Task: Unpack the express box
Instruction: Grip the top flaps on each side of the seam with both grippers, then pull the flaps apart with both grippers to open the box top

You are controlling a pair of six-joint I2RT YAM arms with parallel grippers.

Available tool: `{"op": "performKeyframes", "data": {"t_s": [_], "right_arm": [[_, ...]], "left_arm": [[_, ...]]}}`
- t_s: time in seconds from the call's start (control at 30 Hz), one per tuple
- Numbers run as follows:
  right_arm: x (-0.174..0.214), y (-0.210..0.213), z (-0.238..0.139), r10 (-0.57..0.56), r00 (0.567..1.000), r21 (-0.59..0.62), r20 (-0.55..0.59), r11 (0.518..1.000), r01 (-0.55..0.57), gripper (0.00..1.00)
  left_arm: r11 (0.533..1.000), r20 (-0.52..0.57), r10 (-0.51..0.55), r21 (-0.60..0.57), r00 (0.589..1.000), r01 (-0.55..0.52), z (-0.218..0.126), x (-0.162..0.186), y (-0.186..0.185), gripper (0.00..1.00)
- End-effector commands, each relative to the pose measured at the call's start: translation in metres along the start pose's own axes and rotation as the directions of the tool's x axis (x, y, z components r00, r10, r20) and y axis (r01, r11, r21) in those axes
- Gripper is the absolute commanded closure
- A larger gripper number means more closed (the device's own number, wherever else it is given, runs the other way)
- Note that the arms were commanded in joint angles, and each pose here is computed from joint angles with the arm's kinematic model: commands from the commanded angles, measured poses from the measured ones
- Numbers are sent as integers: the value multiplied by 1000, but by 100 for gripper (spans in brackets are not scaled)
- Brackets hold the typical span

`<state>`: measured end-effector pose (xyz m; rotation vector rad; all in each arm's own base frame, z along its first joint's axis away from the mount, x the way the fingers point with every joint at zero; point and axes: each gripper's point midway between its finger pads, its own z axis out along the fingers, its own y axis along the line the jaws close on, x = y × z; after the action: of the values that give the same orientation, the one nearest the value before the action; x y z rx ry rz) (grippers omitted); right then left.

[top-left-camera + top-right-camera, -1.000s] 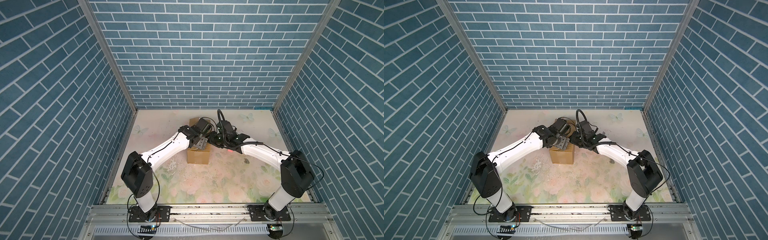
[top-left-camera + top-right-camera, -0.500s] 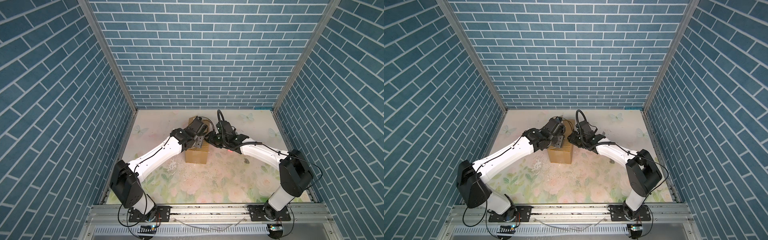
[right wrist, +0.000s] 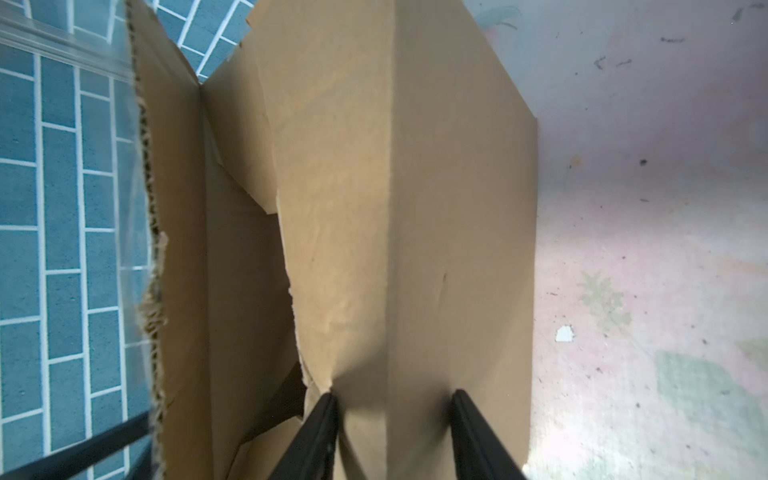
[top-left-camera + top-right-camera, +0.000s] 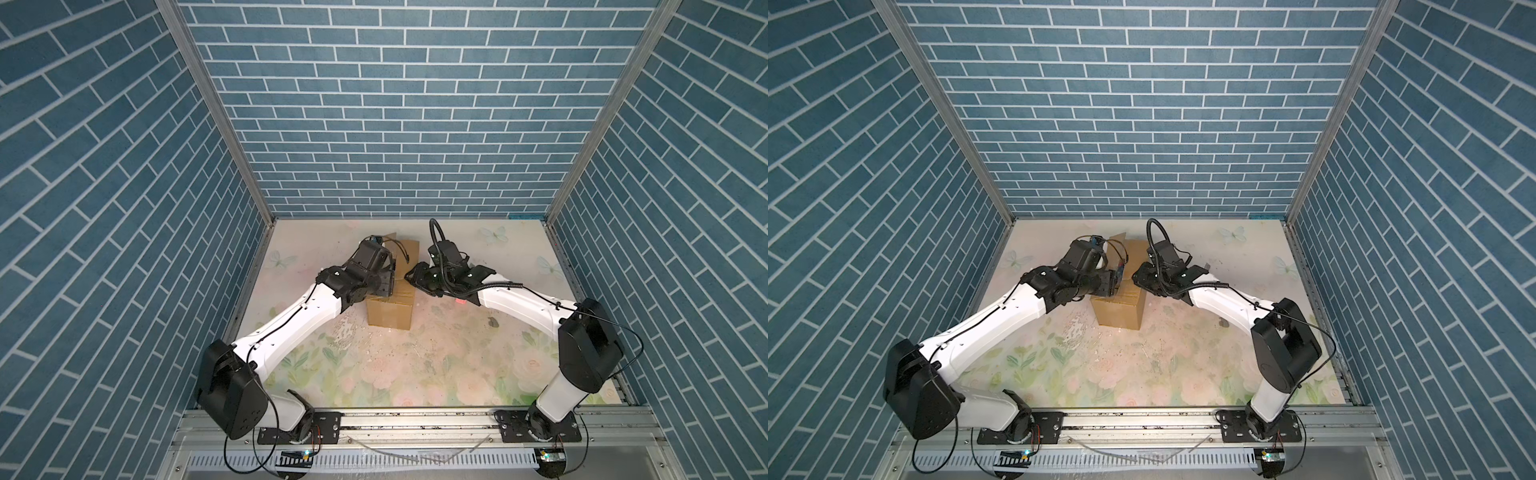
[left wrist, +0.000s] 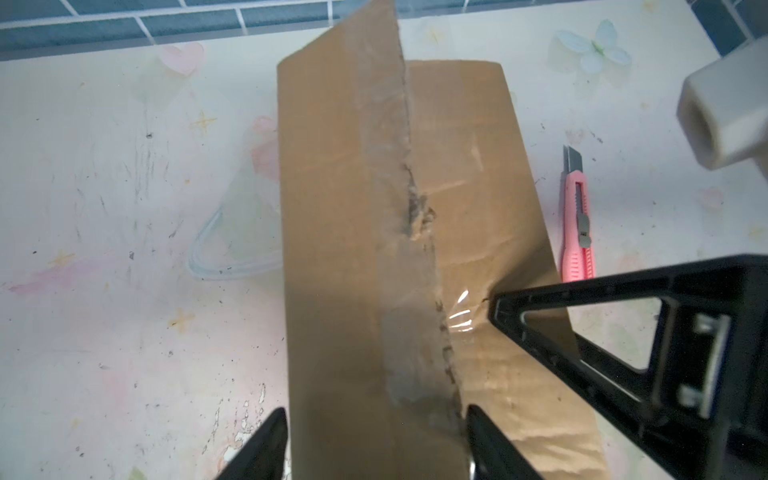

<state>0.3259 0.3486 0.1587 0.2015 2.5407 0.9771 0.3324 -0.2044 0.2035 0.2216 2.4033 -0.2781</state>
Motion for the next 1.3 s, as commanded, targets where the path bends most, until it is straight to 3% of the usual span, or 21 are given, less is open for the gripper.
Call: {"op": "performKeyframes", "data": {"t_s": [0.0, 0.13, 0.37, 0.73, 1.27], "right_arm": [[29, -46, 11, 13, 994, 187, -104, 982, 7, 52], [31, -43, 13, 5, 994, 182, -110, 983, 15, 47], [27, -41, 10, -15, 994, 190, -110, 981, 36, 38], [27, -41, 14, -18, 993, 195, -120, 980, 41, 33], [23, -44, 17, -17, 992, 233, -124, 971, 46, 31]], "left_arm": [[999, 44, -11, 53, 999, 8, -15, -11, -5, 20], [995, 30, 24, 93, 999, -26, -18, -21, -16, 12], [989, -80, 87, 128, 993, -76, 9, -18, -32, 14], [990, -119, 141, 20, 983, -140, 13, -16, -12, 18], [999, -84, 31, 37, 996, -28, 11, -14, 26, 24]]}}
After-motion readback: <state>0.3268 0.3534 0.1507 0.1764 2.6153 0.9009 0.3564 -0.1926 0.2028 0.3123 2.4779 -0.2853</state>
